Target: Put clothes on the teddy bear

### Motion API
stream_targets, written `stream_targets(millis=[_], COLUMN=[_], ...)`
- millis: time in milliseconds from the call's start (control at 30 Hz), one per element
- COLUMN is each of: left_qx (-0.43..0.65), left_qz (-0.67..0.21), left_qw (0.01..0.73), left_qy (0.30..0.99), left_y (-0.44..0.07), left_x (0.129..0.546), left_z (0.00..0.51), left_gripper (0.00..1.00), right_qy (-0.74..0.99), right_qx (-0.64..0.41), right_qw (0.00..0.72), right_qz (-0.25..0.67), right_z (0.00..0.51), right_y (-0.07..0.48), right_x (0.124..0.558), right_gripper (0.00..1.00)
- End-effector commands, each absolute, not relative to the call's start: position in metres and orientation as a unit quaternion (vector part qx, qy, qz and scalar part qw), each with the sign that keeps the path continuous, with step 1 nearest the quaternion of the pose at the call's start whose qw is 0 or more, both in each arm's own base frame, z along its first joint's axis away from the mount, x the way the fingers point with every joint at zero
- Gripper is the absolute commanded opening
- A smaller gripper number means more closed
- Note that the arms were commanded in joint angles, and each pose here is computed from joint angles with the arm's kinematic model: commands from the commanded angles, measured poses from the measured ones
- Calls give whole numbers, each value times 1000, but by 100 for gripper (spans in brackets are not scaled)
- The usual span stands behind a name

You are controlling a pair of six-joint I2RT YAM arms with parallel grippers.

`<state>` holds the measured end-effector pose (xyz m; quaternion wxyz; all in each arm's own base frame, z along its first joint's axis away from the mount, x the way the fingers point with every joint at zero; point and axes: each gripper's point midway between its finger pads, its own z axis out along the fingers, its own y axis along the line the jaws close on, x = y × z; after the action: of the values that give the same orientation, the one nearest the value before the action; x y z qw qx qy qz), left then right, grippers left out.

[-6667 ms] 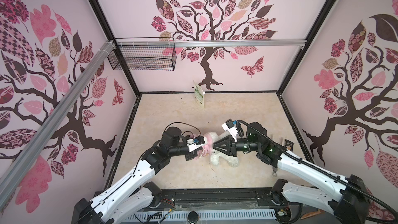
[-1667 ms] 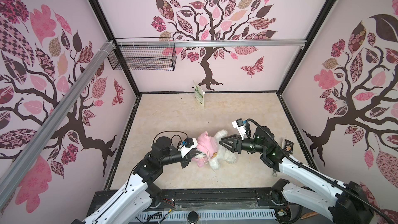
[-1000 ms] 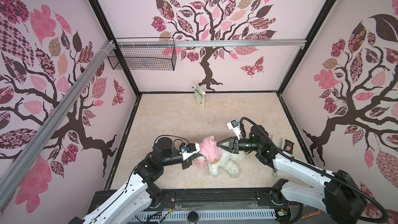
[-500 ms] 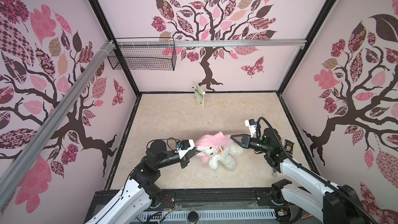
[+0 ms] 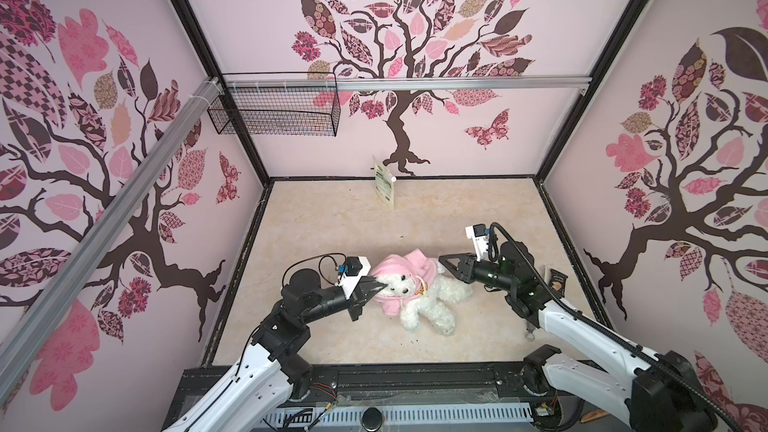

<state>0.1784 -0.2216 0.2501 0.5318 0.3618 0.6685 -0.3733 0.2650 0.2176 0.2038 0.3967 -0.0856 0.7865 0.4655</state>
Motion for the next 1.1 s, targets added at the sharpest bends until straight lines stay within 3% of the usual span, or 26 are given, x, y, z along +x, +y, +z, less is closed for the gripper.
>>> stream_targets(millis=[0, 167, 233, 333, 567, 867, 1067], left_qx=[248, 36, 19, 74, 320, 461, 510], left_qz=[-373, -372, -393, -416, -351, -331, -323], left_qw=[562, 477, 431, 417, 494, 503, 495], left_qy=[696, 796, 812, 805, 728, 652, 625], left_y=[-208, -187, -197, -218, -237, -242, -245], left_x=[206, 243, 243, 236, 200, 166, 157], left_z=[278, 254, 247, 246, 246, 250, 250], left_gripper=[0, 0, 0, 0, 0, 0, 0], right_qy=[794, 754, 744, 731, 700, 669, 666], right_qx=[-107, -141, -176, -235, -320, -421, -441], right_qw=[440, 448, 450, 450, 461, 497, 491], right_qz=[406, 459, 462, 455, 442, 359, 348], right_z=[211, 230, 232, 235, 258, 263, 258], right_y=[202, 227, 249, 281, 304, 322, 337], right_x=[265, 237, 221, 203, 201, 194, 199], right_gripper=[37, 44, 46, 48, 54, 78, 81])
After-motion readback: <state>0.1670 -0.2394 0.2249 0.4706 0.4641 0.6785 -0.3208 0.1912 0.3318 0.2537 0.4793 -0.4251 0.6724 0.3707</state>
